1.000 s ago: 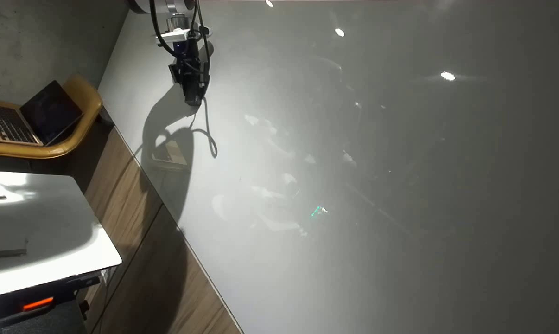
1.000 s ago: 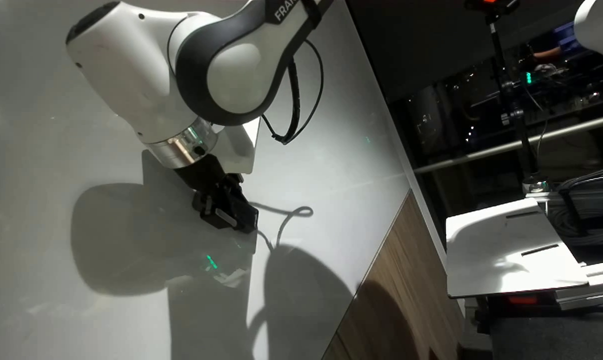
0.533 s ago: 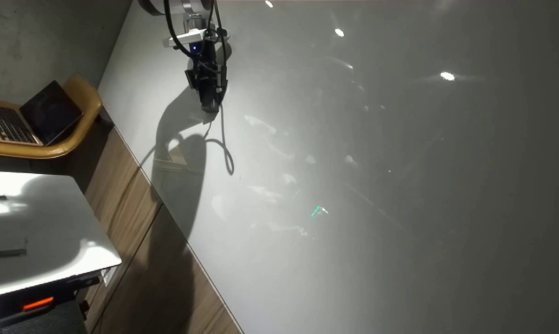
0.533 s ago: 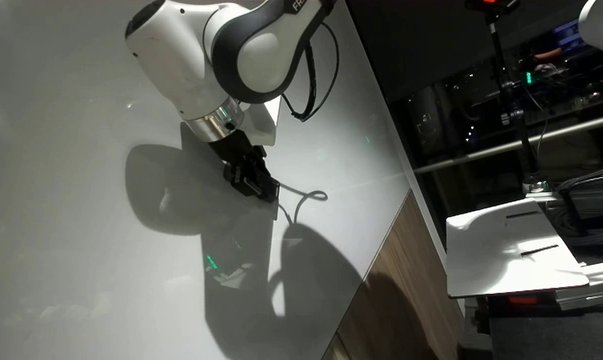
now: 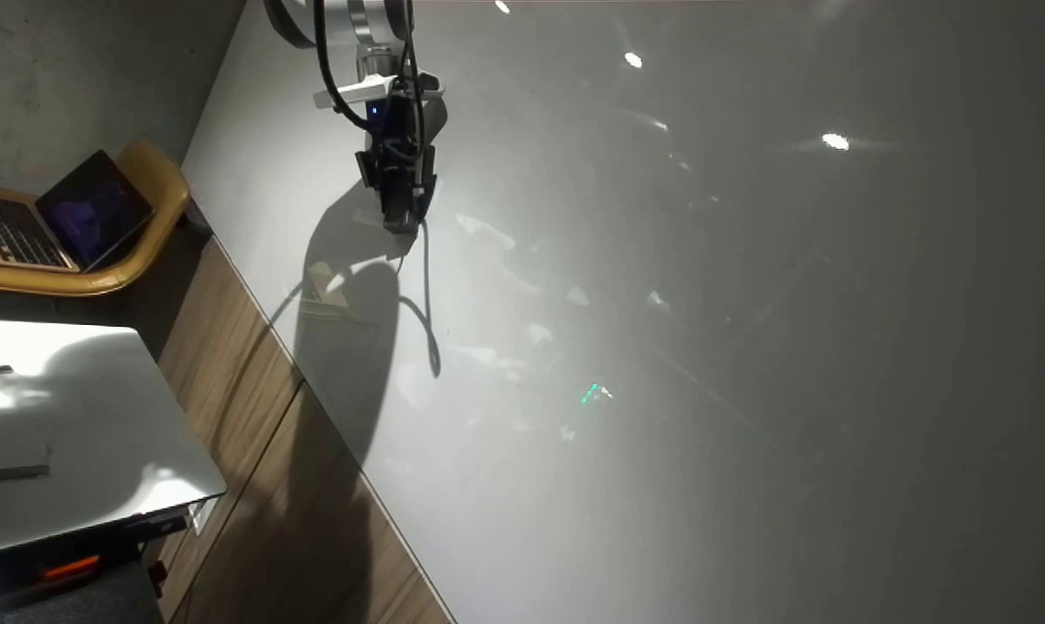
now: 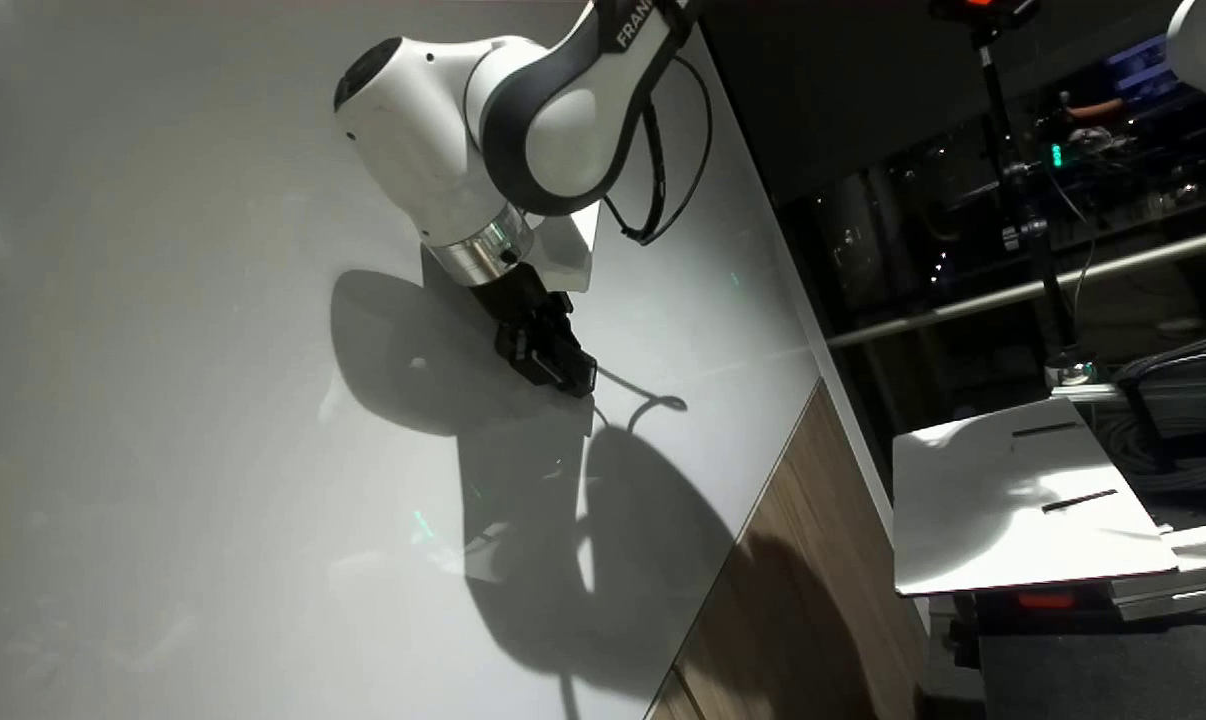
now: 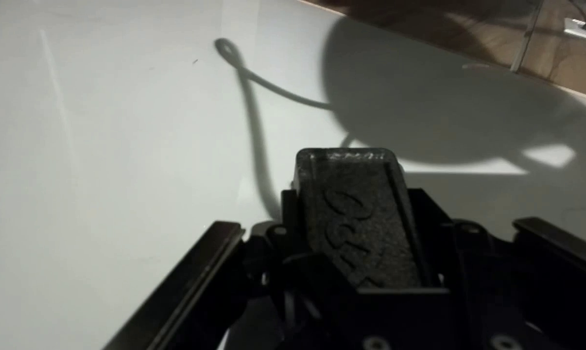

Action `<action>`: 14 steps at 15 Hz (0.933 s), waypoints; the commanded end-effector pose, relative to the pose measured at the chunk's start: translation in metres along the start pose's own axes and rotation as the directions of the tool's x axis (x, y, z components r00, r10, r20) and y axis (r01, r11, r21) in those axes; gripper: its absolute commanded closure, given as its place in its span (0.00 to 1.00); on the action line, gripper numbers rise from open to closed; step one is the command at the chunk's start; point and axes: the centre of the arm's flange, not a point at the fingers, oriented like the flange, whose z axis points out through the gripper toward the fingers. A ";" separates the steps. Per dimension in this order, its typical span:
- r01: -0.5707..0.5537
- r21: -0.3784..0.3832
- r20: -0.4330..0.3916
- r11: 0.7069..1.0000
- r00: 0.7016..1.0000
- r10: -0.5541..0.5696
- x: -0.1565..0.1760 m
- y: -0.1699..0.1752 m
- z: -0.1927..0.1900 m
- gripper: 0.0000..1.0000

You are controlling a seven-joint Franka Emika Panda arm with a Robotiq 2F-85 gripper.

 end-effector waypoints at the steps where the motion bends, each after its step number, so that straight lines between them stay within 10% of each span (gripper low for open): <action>1: 0.011 0.029 -0.049 1.000 0.999 -0.010 0.015 -0.021 0.011 0.68; 14: 0.072 -0.021 -0.059 0.997 0.996 -0.073 0.044 -0.055 0.005 0.68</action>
